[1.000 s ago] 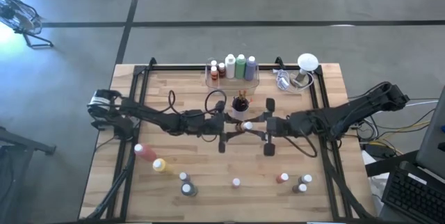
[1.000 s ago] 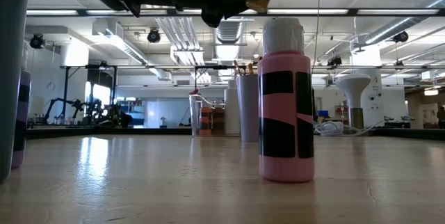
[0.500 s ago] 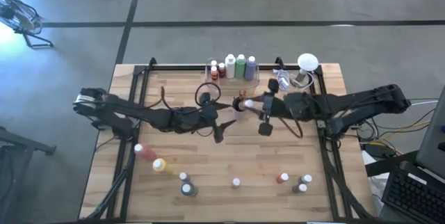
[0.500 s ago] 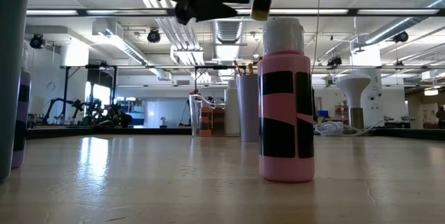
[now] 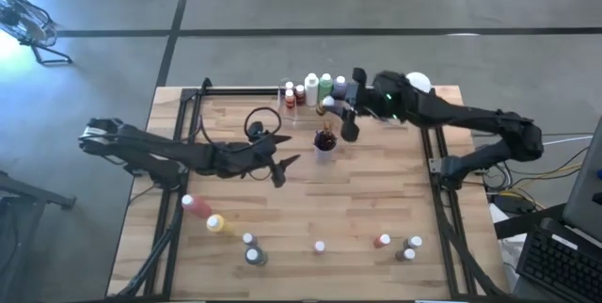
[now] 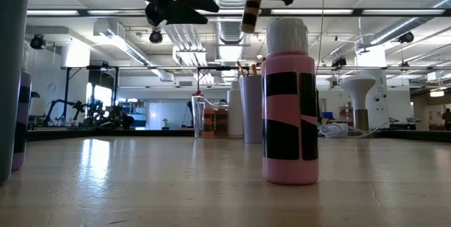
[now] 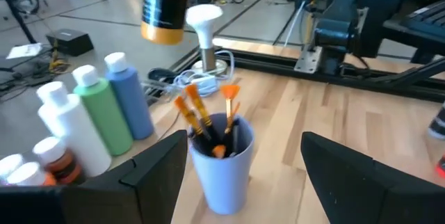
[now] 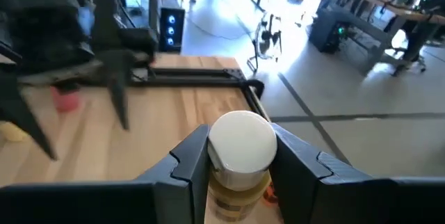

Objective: Pick & Place Paint Supplies
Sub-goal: Put the yellow black paint bottle into the transparent bin

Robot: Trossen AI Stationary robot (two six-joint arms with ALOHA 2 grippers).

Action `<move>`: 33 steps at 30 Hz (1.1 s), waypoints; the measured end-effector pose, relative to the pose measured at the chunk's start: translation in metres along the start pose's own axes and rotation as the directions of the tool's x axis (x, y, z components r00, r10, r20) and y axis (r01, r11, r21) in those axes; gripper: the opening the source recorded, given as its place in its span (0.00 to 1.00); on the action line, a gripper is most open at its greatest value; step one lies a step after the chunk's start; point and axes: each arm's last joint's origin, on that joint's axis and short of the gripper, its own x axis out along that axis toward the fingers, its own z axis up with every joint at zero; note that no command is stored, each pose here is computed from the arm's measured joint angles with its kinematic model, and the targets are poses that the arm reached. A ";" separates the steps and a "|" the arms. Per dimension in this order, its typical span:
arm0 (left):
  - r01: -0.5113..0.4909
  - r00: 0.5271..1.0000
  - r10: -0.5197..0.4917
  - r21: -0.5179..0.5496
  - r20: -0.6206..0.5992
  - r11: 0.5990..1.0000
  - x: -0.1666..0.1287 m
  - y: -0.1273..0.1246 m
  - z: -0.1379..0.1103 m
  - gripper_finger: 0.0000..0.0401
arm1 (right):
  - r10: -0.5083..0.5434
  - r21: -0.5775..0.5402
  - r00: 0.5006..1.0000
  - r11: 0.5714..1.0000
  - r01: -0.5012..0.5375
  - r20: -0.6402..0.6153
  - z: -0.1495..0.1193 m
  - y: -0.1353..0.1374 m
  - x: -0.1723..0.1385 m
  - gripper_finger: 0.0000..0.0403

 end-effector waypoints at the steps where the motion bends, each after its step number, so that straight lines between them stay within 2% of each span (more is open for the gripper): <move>1: -0.002 1.000 0.002 0.001 0.003 1.000 -0.001 0.001 -0.002 0.71 | -0.001 -0.010 1.000 1.000 0.001 -0.017 -0.001 -0.007 0.006 0.28; 5: 0.000 1.000 0.000 -0.006 0.005 1.000 -0.005 0.004 -0.011 0.71 | -0.002 -0.048 0.997 0.999 -0.002 -0.084 -0.007 -0.032 0.031 0.28; 11: 0.002 1.000 -0.002 -0.009 0.001 1.000 -0.009 0.008 -0.022 0.71 | 0.031 -0.029 0.992 0.999 -0.035 -0.125 -0.025 -0.059 0.069 0.28; 13: 0.000 1.000 0.000 -0.012 0.010 1.000 -0.010 0.008 -0.021 0.71 | 0.018 -0.029 0.992 0.999 -0.022 -0.126 -0.032 -0.060 0.081 0.28; 18: -0.019 0.999 0.020 -0.023 0.040 1.000 -0.016 0.012 -0.014 0.71 | -0.109 0.007 0.986 0.994 0.111 -0.125 -0.045 -0.058 0.110 0.28; 20: -0.018 0.999 0.019 -0.030 0.050 0.999 -0.019 0.013 -0.011 0.71 | -0.147 0.057 0.980 0.986 0.155 -0.131 -0.051 -0.057 0.118 0.28; 23: -0.015 0.998 0.018 -0.036 0.060 0.999 -0.022 0.015 -0.009 0.71 | -0.178 0.118 0.974 0.974 0.194 -0.137 -0.057 -0.056 0.126 0.28; 27: -0.014 0.997 0.016 -0.035 0.072 0.999 -0.025 0.016 -0.006 0.71 | -0.255 0.118 0.955 0.955 0.273 -0.150 -0.061 -0.052 0.133 0.28; 33: -0.014 0.997 0.017 -0.037 0.077 0.999 -0.026 0.017 -0.005 0.71 | -0.275 0.164 0.949 0.940 0.299 -0.153 -0.066 -0.046 0.140 0.28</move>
